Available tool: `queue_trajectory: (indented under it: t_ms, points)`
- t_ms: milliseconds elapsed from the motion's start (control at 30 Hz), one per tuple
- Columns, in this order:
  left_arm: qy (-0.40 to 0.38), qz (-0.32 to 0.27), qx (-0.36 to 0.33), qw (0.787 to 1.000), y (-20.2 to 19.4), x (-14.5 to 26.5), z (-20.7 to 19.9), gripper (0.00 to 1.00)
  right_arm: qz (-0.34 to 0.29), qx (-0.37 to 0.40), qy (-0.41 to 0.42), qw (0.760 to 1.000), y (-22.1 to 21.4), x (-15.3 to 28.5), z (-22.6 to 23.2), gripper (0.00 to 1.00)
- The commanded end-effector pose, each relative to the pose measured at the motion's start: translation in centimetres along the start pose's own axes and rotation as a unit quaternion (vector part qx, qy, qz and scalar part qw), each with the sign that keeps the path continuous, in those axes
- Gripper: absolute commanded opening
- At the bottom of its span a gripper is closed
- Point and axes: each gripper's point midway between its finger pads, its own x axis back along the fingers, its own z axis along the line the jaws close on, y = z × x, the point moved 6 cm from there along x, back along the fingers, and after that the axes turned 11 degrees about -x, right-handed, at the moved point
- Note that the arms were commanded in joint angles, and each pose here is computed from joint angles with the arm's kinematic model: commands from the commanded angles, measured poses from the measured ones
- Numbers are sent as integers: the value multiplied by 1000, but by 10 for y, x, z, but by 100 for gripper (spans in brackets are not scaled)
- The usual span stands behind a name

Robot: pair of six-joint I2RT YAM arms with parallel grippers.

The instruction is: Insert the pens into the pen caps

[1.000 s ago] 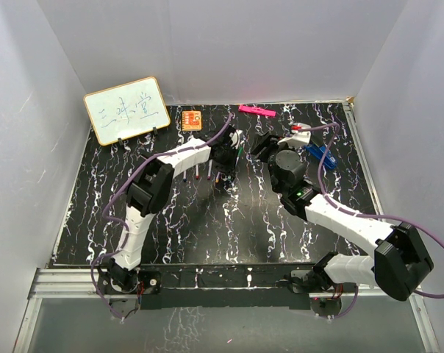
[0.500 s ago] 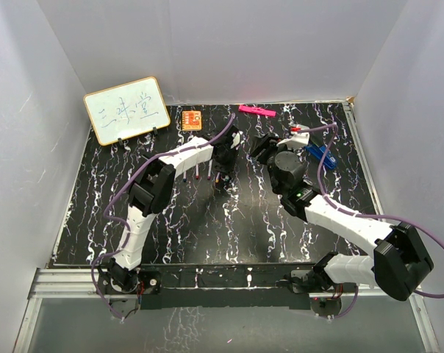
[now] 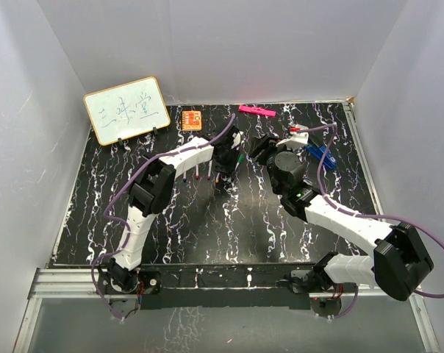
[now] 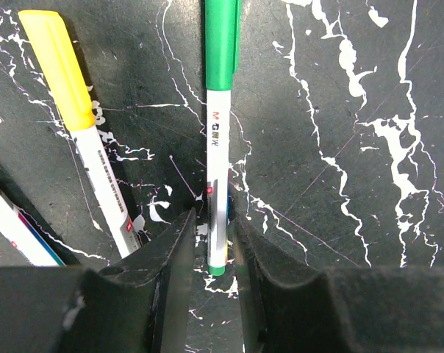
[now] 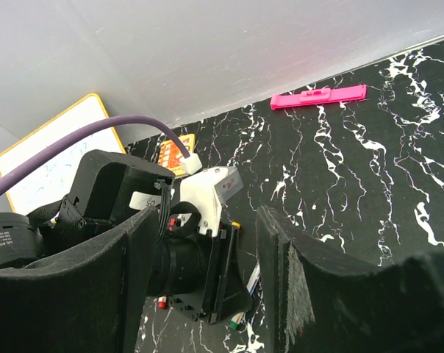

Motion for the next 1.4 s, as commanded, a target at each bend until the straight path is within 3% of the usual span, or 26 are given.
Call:
queue_trajectory:
  t_ms: [0, 167, 333, 467, 667, 800, 933, 1000, 1033, 1067, 1100, 1200, 1367]
  points:
    - [-3, 15, 2, 1000, -6, 10, -4, 27, -19, -13, 13, 1000, 10, -2, 8, 54]
    - [-5, -45, -6, 999, 18, 41, -9, 28, -24, -6, 7, 1000, 12, -2, 6, 55]
    - [-16, -136, -15, 990, 45, 93, -17, 33, -40, 7, -5, 999, 19, -4, 4, 62]
    - [18, -190, -8, 982, 48, 131, -3, 34, -52, 15, -36, 998, 26, -11, -15, 66]
    - [44, -258, 84, 961, 23, 174, 73, 37, -64, -26, -72, 995, 59, -22, -68, 77]
    - [128, -268, 126, 946, -6, 201, 130, 40, -104, -29, -117, 987, 91, -17, -98, 81]
    - [190, -311, 202, 909, -38, 244, 189, 42, -138, -51, -159, 976, 121, -7, -130, 98]
    - [213, -337, 245, 884, -56, 267, 216, 48, -147, -53, -173, 972, 128, -1, -140, 98]
    - [224, -344, 255, 875, -62, 274, 222, 65, -150, -51, -179, 971, 130, 1, -143, 98]
    - [239, -345, 262, 869, -68, 279, 227, 92, -152, -48, -186, 969, 132, 4, -145, 98]
    - [253, -344, 263, 865, -72, 284, 229, 98, -153, -44, -192, 968, 132, 6, -147, 98]
    - [274, -342, 260, 860, -79, 295, 227, 98, -163, -35, -211, 963, 136, 12, -151, 98]
    - [278, -319, 252, 870, -85, 296, 224, 98, -179, -27, -254, 950, 141, 22, -159, 98]
